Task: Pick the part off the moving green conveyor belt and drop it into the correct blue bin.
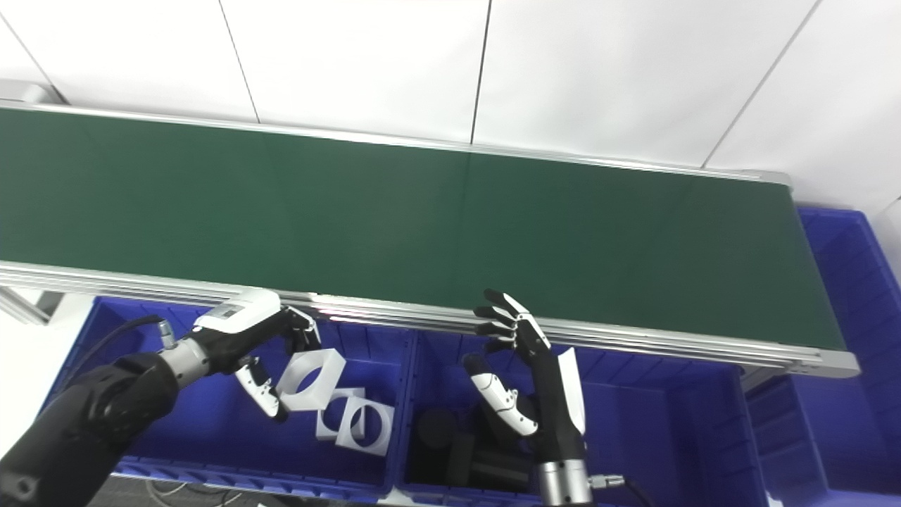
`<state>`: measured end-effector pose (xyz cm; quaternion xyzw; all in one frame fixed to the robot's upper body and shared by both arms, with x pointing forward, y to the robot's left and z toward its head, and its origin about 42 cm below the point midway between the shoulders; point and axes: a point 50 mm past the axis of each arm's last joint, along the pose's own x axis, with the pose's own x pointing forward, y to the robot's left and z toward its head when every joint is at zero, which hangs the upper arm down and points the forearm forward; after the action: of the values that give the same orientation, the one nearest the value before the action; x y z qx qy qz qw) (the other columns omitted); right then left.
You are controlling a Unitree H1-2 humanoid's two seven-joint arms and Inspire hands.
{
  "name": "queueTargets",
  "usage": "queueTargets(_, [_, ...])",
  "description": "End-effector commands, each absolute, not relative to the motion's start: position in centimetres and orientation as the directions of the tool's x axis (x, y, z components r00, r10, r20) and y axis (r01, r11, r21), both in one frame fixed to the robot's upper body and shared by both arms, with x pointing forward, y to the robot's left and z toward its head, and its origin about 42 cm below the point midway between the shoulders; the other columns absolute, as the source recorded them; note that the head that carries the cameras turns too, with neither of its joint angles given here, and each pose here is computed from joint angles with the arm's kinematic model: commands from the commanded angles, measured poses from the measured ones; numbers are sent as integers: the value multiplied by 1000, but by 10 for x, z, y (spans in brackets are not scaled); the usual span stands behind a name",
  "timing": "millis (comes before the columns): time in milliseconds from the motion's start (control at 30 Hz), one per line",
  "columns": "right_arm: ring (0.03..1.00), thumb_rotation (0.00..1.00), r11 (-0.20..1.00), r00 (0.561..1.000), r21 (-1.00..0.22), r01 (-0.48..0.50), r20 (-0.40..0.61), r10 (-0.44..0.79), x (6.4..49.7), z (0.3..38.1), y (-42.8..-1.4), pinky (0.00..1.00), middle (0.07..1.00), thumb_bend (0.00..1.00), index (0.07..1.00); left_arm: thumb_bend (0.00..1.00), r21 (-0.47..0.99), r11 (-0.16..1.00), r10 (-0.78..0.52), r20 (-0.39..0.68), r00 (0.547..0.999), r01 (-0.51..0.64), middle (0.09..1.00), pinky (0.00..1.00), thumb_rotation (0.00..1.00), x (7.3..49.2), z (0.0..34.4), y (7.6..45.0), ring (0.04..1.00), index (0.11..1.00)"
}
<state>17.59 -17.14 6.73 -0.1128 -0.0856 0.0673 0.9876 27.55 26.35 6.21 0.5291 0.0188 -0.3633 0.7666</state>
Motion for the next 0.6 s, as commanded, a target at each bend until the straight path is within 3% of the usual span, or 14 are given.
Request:
queueTargets(0, [668,698,969,968,-224,-102,203,149,178,79,-169,561,743,574,822,521,843,167,-544,-353,761,511,480,660,0,290,75,262,539,498])
queueTargets(200, [679,694,970,968,-222,-100,203,146,177,81,-168,560,748,569,821,521,846,151,-548,-359,755,512,474,669,0,286,80,261,545,504])
queueTargets(367, [675,703,970,968,-220,-99,203,145,177,81,-168,560,745,577,821,521,837,141,-556,-375,742,529,492,743,0,281,94,264,633,503])
queueTargets(400, [671,707,971,968,-220,-99,204,145,177,81,-168,559,744,578,821,521,833,146,-560,-374,739,533,609,785,45,279,97,265,682,500])
queueTargets(433, [670,708,971,968,-218,-99,205,145,177,81,-168,559,744,578,821,521,829,156,-569,-368,735,536,649,800,60,278,101,267,699,500])
queueTargets(467, [669,708,971,968,-217,-100,206,145,177,81,-168,559,744,577,822,712,826,163,-575,-364,732,539,691,817,153,277,104,268,722,635])
queueTargets(567, [666,712,971,967,-217,-100,206,146,177,80,-168,560,746,583,823,891,819,173,-580,-365,728,548,759,852,257,272,115,271,769,767])
